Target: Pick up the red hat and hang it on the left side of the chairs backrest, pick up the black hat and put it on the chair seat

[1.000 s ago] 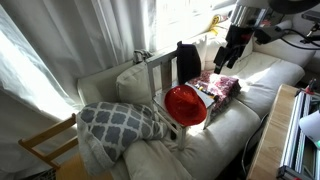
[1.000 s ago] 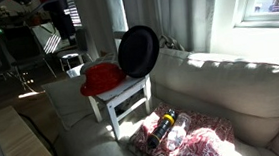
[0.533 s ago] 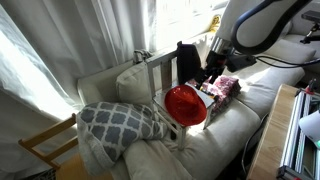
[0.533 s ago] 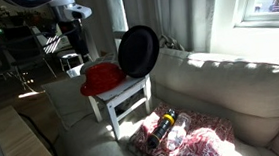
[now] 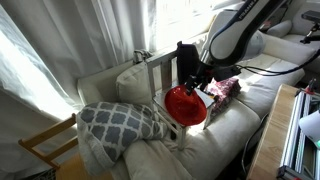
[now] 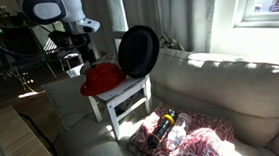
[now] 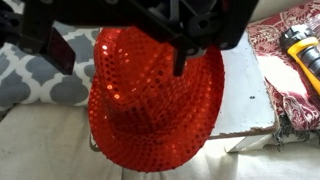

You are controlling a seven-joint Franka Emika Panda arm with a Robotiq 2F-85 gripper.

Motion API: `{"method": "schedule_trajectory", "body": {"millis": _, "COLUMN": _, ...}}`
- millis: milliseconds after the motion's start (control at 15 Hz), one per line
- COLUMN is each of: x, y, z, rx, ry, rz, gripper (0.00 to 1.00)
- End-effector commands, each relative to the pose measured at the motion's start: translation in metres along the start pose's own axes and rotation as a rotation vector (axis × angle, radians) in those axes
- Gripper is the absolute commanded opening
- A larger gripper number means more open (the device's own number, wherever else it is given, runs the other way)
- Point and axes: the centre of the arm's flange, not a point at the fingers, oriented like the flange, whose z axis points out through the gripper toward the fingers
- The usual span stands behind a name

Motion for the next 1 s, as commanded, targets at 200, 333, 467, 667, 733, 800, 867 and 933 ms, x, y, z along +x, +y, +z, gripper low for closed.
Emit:
{"method": "schedule_trajectory", "body": {"millis": 200, "x": 0.013, "y": 0.026, "z": 0.017, "rx": -0.030, "ry": 0.017, "rz": 0.152, "gripper": 1.00}}
{"method": "schedule_trajectory", "body": {"millis": 333, "x": 0.019, "y": 0.039, "z": 0.021, "rx": -0.050, "ry": 0.040, "rz": 0.199, "gripper": 1.00}}
{"method": "schedule_trajectory", "body": {"millis": 467, "x": 0.024, "y": 0.047, "z": 0.026, "rx": -0.049, "ry": 0.047, "rz": 0.240, "gripper": 1.00}}
{"method": "schedule_trajectory", "body": {"millis": 667, "x": 0.028, "y": 0.048, "z": 0.036, "rx": -0.036, "ry": 0.047, "rz": 0.278, "gripper": 1.00}}
{"method": "schedule_trajectory", "body": {"millis": 733, "x": 0.030, "y": 0.047, "z": 0.039, "rx": -0.029, "ry": 0.043, "rz": 0.292, "gripper": 0.79}}
{"method": "schedule_trajectory", "body": {"millis": 800, "x": 0.031, "y": 0.045, "z": 0.041, "rx": -0.021, "ry": 0.040, "rz": 0.300, "gripper": 0.74}}
{"method": "schedule_trajectory", "body": {"millis": 867, "x": 0.032, "y": 0.044, "z": 0.044, "rx": -0.014, "ry": 0.036, "rz": 0.307, "gripper": 0.66}}
{"method": "schedule_trajectory", "body": {"millis": 933, "x": 0.032, "y": 0.043, "z": 0.046, "rx": -0.011, "ry": 0.033, "rz": 0.314, "gripper": 0.58}}
